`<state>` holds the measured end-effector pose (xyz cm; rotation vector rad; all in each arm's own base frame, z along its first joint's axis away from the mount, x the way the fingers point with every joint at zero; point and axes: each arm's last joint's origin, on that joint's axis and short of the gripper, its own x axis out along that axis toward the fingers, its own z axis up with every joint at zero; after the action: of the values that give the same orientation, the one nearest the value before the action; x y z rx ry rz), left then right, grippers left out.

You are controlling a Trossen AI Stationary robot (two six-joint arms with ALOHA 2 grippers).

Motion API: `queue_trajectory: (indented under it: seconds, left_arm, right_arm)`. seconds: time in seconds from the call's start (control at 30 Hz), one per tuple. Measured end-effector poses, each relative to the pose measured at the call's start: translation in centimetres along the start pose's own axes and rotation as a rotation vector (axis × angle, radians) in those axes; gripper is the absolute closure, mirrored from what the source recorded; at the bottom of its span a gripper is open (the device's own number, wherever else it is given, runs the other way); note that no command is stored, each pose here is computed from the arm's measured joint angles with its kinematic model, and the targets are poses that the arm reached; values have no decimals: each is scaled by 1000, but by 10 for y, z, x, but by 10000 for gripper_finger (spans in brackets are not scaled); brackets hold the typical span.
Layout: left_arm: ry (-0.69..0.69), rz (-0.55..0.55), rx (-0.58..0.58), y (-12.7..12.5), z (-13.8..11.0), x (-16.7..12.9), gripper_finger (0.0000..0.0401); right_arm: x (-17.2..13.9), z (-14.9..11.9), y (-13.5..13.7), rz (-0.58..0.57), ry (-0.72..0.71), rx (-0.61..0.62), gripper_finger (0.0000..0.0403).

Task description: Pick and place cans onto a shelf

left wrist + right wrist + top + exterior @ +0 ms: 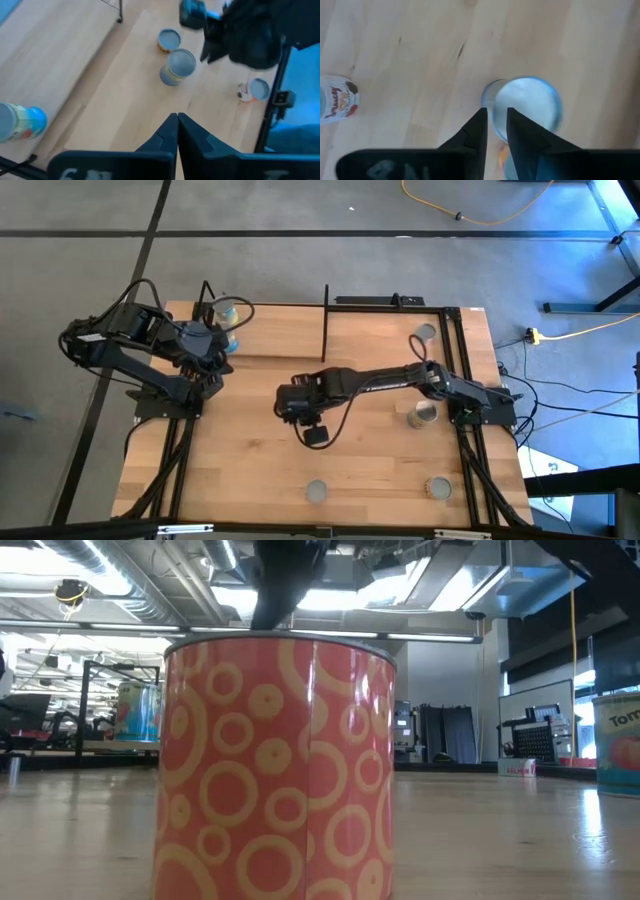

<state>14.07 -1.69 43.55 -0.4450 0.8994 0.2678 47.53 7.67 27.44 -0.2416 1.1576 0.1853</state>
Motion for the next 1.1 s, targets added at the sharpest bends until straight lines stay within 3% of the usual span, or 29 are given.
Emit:
queue_trajectory:
  seconds: [0.3, 0.57, 0.77, 1.1]
  left_arm:
    - [6, -15, 33, -1, 0, 0, 346]
    - [-43, -9, 447, -18, 17, 22, 342]
    - [-27, -21, 720, -40, 32, 55, 341]
    - [191, -3, 897, -80, 34, 137, 344]
  right_arm:
    - [-77, -9, -7, -181, -82, 68, 330]
    - [-167, -37, -8, -215, -189, 140, 330]
    - [-227, -68, -7, -222, -261, 146, 330]
    - [-297, -120, -3, -224, -356, 162, 330]
